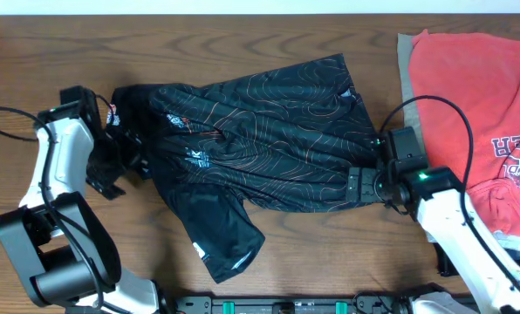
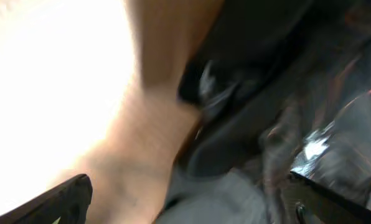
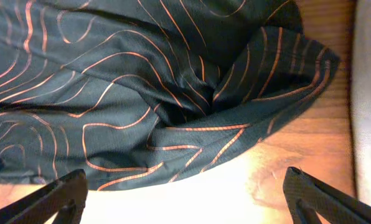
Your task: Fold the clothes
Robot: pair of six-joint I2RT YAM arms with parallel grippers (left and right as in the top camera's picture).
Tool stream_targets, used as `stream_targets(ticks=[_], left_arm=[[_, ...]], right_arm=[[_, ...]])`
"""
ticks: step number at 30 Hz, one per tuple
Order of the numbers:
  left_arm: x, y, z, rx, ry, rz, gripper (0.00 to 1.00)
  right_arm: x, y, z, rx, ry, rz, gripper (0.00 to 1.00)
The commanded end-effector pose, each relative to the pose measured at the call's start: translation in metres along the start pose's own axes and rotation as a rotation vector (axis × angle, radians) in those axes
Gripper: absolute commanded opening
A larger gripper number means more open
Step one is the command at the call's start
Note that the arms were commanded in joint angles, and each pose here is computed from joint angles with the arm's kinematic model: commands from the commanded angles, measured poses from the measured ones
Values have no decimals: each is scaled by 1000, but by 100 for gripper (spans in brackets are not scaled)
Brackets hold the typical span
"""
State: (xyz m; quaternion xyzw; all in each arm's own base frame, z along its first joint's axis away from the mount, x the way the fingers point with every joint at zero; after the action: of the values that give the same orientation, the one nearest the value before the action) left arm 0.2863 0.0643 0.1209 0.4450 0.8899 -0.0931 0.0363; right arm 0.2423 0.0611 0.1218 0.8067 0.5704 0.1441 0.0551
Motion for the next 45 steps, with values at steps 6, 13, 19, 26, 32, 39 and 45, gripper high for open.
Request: stream_targets(ticks=[6, 13, 19, 26, 32, 39, 45], left_arm=[[-16, -56, 33, 195, 80, 155, 98], [-25, -84, 60, 234, 123, 254, 89], [-26, -93, 87, 196, 123, 293, 74], [-25, -101, 101, 186, 119, 308, 6], [-27, -107, 81, 265, 86, 360, 6], [-24, -95, 24, 129, 31, 354, 6], [-12, -97, -12, -11, -31, 311, 6]], right_arm=[[-9, -1, 26, 60, -114, 195, 91], [-11, -4, 32, 78, -139, 258, 92], [-12, -5, 32, 80, -145, 264, 94], [-14, -7, 31, 89, -162, 263, 94], [-20, -7, 31, 80, -199, 306, 95], [-25, -9, 30, 98, -207, 437, 96], [-24, -17, 29, 148, -203, 527, 97]])
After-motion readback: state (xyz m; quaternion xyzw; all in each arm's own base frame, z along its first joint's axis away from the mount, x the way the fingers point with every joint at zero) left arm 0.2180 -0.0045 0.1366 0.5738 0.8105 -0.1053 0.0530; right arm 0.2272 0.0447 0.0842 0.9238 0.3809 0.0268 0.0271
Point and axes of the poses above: each gripper's point midway between its finger pads, its own z axis out along the fingers, its own x axis along the line the jaws close on, y = z × x, the point moved 6 cm from there along -z, back along the fingers, and after that the axes turned 14 degrees about z, right-handed, at the moved point
